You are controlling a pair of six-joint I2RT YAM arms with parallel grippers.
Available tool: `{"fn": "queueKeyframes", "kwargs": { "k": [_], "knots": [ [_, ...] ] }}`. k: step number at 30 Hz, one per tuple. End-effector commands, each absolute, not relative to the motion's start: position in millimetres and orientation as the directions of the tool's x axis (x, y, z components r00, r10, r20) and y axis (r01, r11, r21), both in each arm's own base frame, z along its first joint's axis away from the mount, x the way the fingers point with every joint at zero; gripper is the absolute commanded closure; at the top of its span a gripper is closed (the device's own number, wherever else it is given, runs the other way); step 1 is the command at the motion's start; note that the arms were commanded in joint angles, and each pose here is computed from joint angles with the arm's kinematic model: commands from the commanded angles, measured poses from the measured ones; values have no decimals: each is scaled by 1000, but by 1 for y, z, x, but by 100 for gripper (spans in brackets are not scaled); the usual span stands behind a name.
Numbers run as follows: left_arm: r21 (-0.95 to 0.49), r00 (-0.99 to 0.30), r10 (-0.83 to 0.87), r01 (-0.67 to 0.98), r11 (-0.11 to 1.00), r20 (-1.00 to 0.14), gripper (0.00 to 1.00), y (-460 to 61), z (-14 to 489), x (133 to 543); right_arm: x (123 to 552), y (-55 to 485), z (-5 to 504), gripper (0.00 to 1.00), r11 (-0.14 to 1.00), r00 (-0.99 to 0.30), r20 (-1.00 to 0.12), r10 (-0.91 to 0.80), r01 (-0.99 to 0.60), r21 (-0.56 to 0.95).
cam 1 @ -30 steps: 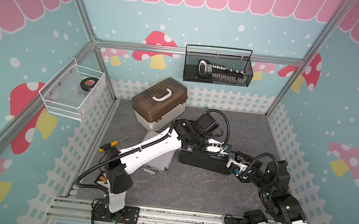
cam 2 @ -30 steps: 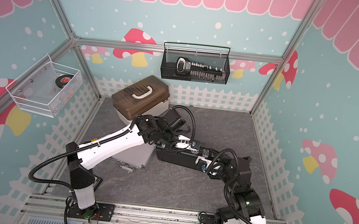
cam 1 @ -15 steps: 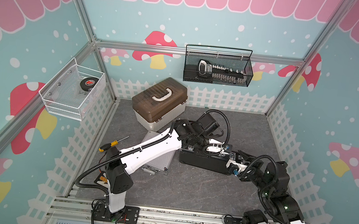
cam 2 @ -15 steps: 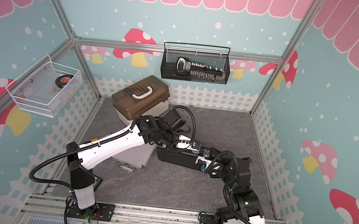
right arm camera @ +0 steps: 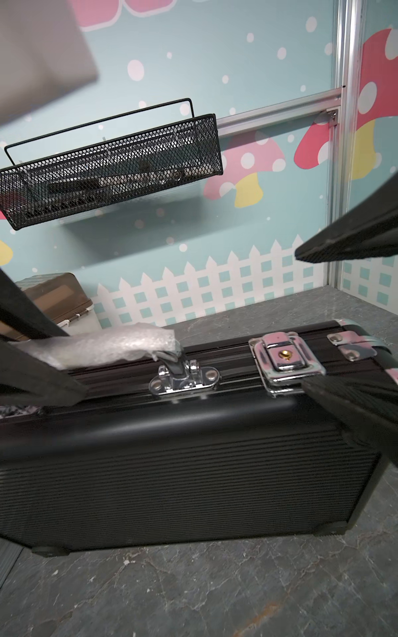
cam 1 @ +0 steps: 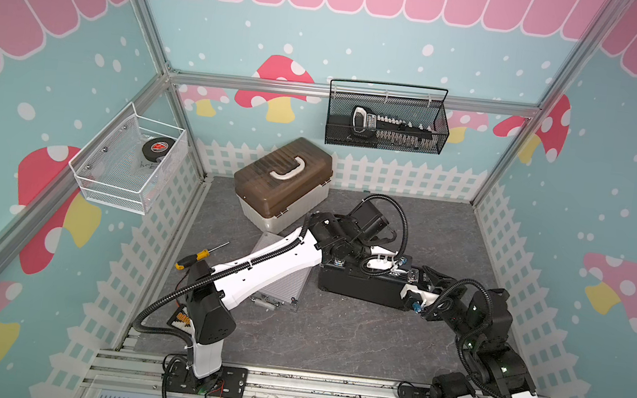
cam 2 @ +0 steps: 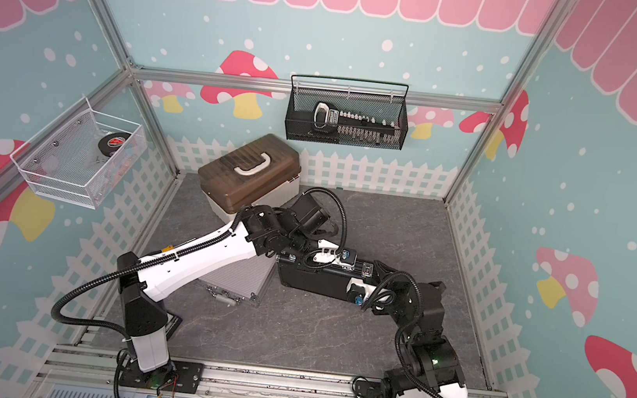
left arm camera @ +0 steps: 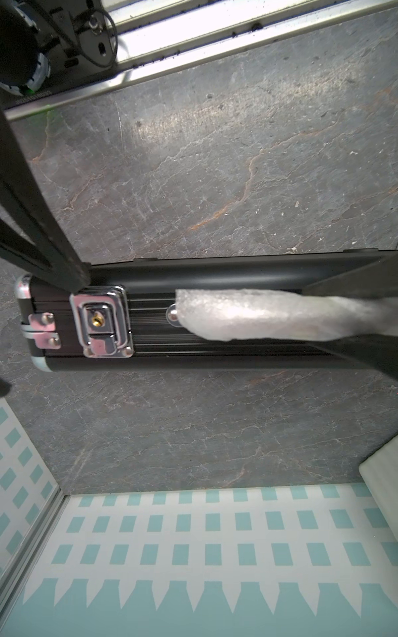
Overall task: Open the poker set cases
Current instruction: Open the fastener on the poker set case.
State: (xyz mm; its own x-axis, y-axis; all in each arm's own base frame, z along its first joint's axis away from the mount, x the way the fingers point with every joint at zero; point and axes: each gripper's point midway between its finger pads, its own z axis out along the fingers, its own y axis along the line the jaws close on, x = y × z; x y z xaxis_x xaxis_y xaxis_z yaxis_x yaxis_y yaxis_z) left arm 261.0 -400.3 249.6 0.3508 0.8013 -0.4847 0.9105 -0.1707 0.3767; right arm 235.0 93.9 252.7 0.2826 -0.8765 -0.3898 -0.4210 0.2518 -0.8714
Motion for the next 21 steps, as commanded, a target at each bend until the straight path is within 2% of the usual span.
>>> {"fn": "queueKeyframes", "kwargs": {
  "k": [1, 10, 21],
  "knots": [
    [352, 411, 715, 904, -241, -566, 100, -408, 271, 229, 241, 88, 256, 49, 230, 280, -340, -898, -359, -905],
    [342, 420, 702, 903, -261, -575, 100, -409, 270, 223, 242, 95, 251, 49, 126, 347, -236, -907, -312, -942],
    [333, 436, 682, 898, -287, -587, 100, -410, 270, 215, 251, 90, 246, 49, 42, 322, -139, -936, -291, -956]
  ]
}}
